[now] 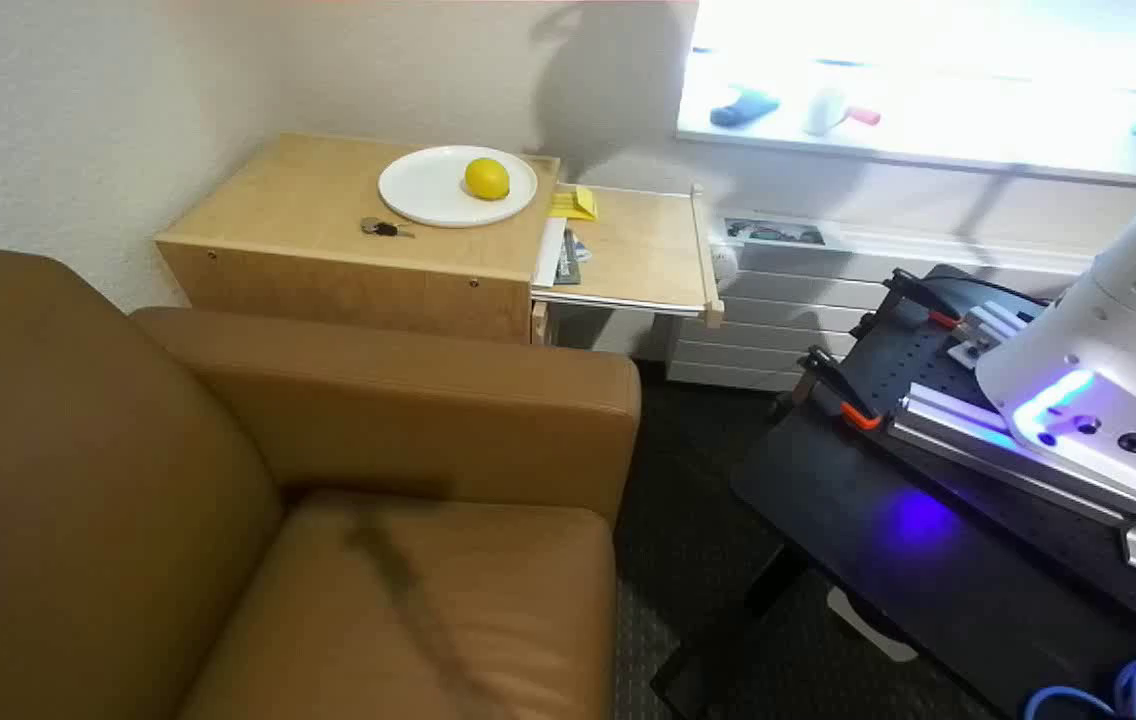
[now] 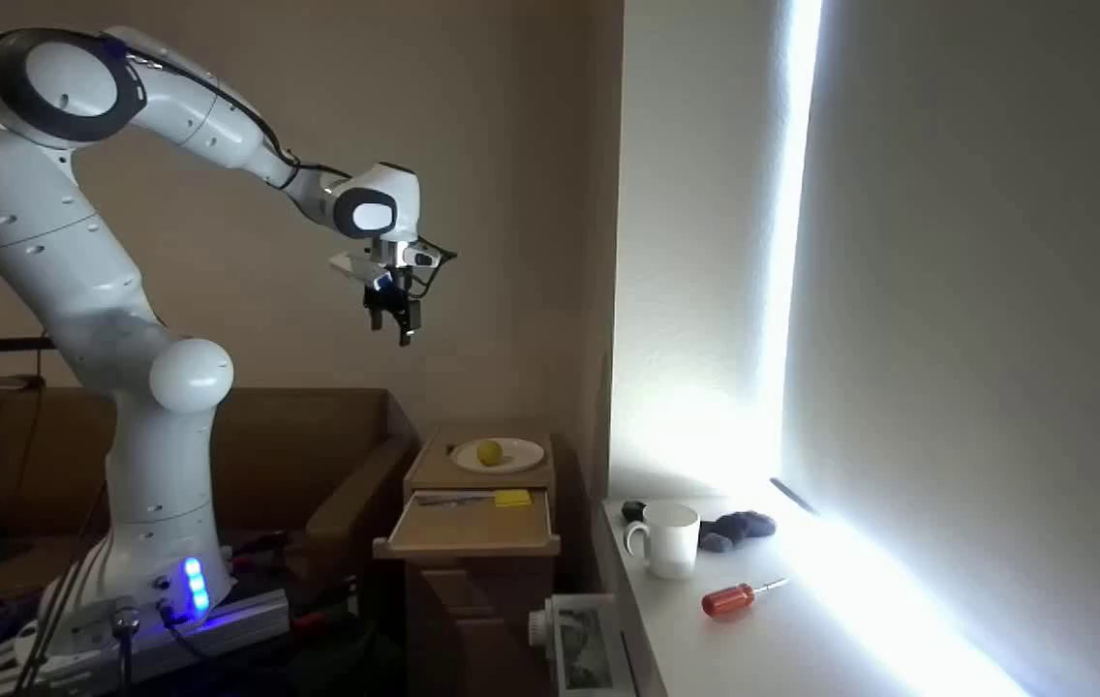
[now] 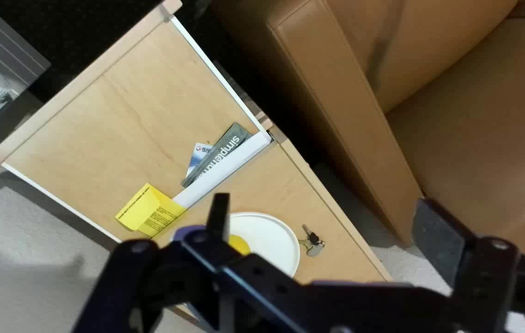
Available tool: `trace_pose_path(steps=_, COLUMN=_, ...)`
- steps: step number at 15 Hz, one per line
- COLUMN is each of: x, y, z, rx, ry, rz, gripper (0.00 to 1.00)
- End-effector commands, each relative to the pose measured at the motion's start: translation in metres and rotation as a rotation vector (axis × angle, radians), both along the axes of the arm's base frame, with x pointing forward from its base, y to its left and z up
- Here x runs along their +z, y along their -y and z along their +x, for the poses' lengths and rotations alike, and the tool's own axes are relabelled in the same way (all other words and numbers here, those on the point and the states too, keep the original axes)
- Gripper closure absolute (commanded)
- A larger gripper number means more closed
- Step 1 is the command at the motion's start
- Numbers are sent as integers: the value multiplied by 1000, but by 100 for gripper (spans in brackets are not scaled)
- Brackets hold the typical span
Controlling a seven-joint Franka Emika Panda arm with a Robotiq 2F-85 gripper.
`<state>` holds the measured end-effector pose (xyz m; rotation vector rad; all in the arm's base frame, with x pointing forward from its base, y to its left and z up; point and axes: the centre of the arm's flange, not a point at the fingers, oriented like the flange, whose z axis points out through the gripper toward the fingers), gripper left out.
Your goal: Remove the sock from the windowsill and place it on the nightstand shelf
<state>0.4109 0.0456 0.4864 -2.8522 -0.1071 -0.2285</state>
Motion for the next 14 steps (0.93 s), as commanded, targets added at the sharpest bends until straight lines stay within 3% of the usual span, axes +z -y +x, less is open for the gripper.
trace_pose_path(steps=1, x=0, y=0, z=0, rx=0, ry=0, rz=0, gripper=0)
trace_pose_path(steps=2, x=0, y=0, z=0, rx=0, ry=0, rz=0, gripper=0)
trace_pose_path(steps=3, x=-9, y=21, z=-19, rx=-81, ry=32, rz=-38, gripper=0)
trace_pose_path(steps=5, x=-26, y=60, z=-1, rx=-192, ry=89, rz=-32, gripper=0)
trace_pose_path(steps=6, x=-36, y=61, z=43, rx=-253, ry=90, rz=-32, gripper=0)
trace_pose_path(steps=8, x=-40, y=116, z=61, rx=-376, ry=119, rz=-15, gripper=0)
trace_pose_path(steps=12, x=-53, y=227, z=83, rx=-613, ry=80, rz=-4, gripper=0)
trace_pose_path(steps=13, x=-53, y=187, z=53, rx=-525, ry=104, rz=-23, gripper=0)
trace_pose_path(steps=14, x=-55, y=210, z=58, rx=-569, ry=98, rz=-25, gripper=0)
